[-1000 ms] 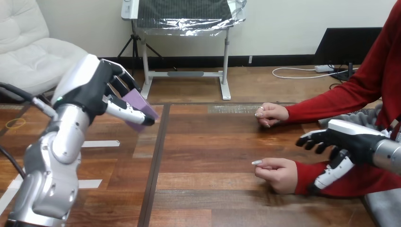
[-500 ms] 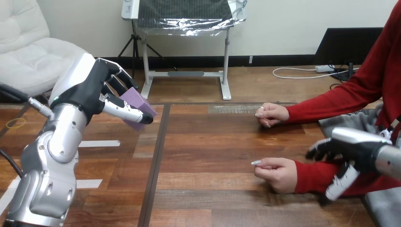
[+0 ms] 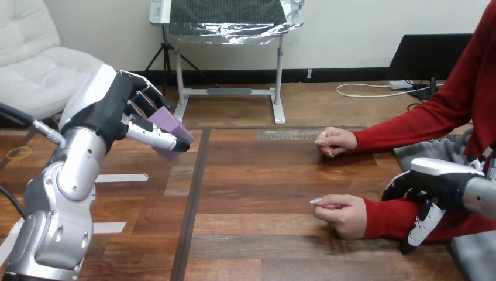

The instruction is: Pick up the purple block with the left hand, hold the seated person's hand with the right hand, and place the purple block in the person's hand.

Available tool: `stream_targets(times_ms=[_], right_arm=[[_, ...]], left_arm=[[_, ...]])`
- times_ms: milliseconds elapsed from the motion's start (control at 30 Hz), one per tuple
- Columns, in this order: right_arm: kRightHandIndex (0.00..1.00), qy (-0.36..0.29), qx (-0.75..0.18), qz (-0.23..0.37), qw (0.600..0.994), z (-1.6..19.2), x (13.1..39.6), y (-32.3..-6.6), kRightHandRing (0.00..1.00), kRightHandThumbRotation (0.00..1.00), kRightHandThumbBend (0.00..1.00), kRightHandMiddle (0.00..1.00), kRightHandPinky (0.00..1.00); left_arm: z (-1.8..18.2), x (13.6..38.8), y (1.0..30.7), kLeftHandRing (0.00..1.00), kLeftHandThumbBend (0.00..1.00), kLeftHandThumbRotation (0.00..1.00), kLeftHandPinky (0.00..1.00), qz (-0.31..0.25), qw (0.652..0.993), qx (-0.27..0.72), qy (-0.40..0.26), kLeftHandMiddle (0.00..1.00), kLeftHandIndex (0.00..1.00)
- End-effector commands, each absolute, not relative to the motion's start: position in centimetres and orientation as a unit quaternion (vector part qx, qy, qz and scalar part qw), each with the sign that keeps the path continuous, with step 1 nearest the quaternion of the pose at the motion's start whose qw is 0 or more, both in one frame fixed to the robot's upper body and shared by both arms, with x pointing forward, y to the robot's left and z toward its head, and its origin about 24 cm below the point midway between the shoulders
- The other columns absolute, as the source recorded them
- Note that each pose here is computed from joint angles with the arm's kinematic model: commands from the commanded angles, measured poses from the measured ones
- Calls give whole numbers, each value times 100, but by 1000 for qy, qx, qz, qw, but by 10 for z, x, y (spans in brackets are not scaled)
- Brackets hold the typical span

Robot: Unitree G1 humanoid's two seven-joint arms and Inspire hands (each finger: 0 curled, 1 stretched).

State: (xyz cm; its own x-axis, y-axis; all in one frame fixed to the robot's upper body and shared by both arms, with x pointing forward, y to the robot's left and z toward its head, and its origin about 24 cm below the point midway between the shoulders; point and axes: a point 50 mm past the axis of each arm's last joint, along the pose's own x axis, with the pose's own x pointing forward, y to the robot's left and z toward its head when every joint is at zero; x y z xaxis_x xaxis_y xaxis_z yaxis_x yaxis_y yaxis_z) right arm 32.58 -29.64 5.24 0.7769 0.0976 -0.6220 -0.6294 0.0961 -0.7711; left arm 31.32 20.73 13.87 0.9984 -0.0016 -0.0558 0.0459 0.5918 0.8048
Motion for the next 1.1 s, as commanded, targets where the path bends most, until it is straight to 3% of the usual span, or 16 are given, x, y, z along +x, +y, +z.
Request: stream_targets(times_ms=[0,200,533,700,1067], right_arm=[[75,197,-632,248,707,63,338,-288,68,10,100,75,54],[73,196,-633,249,706,60,338,-286,65,7,100,73,50],[68,187,-637,252,704,54,336,-282,50,9,100,61,35],[65,184,-634,254,707,51,336,-279,49,11,100,58,35],[56,166,-637,257,708,46,335,-274,30,11,99,41,22]], left_arm=[[169,315,209,35,79,0,29,8,891,453,-28,42,43],[168,316,210,35,79,0,29,9,893,449,-28,42,43],[168,316,212,34,79,0,28,10,894,447,-27,41,42],[168,316,212,34,79,0,28,9,895,445,-30,41,42],[168,316,212,34,79,0,28,4,895,444,-37,41,42]])
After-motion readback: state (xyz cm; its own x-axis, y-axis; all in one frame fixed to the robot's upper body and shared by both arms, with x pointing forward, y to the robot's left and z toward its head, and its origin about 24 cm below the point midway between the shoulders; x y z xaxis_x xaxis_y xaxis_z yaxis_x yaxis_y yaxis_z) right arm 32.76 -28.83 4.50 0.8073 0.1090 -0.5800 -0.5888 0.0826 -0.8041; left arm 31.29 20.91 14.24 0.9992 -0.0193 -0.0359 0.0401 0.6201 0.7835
